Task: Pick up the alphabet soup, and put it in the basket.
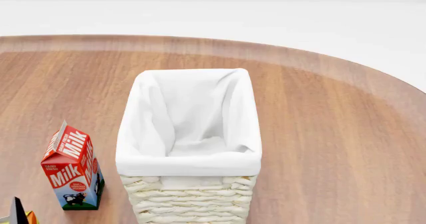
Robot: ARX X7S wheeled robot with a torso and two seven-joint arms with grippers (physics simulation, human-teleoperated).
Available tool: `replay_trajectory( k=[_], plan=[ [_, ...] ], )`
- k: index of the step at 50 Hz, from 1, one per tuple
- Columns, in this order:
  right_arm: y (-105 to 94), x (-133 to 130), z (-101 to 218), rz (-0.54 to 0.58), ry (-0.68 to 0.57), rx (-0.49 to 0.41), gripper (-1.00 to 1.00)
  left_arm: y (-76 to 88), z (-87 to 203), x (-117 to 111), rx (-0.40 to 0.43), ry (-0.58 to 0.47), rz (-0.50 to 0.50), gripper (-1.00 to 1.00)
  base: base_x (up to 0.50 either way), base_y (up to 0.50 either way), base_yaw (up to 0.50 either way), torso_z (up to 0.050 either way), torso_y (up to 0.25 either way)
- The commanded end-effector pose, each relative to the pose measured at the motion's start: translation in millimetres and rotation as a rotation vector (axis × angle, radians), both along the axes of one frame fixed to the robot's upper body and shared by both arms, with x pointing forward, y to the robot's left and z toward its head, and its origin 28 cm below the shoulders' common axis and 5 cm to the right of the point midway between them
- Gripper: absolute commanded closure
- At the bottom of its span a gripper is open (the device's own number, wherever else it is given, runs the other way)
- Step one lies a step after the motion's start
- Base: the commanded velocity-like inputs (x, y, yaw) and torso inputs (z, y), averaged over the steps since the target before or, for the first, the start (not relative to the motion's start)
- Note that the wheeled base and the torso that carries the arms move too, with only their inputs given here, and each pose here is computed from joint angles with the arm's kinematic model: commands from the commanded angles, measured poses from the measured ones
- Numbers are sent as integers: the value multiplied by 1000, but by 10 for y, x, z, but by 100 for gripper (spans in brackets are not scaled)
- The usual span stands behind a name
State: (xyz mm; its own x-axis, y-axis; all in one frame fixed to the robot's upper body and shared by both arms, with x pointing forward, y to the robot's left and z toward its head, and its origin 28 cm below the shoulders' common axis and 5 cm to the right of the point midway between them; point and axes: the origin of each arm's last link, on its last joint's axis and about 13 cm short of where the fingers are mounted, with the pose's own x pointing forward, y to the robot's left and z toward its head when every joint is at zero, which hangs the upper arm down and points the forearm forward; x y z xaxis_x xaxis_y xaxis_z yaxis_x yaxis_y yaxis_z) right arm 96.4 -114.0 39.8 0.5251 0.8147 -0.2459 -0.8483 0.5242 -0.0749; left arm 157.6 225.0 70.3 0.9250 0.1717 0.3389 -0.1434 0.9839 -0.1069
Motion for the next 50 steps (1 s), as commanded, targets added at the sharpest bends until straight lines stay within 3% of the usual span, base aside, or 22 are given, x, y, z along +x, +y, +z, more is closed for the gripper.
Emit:
replay_trajectory(
  k=[1, 50],
  plan=[
    [29, 68, -14, -6, 1, -11, -100, 8, 5, -5, -1, -3, 4, -100, 0, 0, 0, 0, 0],
    [218, 249, -187, 32, 32, -122, -100, -9, -2, 8, 2, -3, -4, -100, 0, 0, 0, 0, 0]
  ],
)
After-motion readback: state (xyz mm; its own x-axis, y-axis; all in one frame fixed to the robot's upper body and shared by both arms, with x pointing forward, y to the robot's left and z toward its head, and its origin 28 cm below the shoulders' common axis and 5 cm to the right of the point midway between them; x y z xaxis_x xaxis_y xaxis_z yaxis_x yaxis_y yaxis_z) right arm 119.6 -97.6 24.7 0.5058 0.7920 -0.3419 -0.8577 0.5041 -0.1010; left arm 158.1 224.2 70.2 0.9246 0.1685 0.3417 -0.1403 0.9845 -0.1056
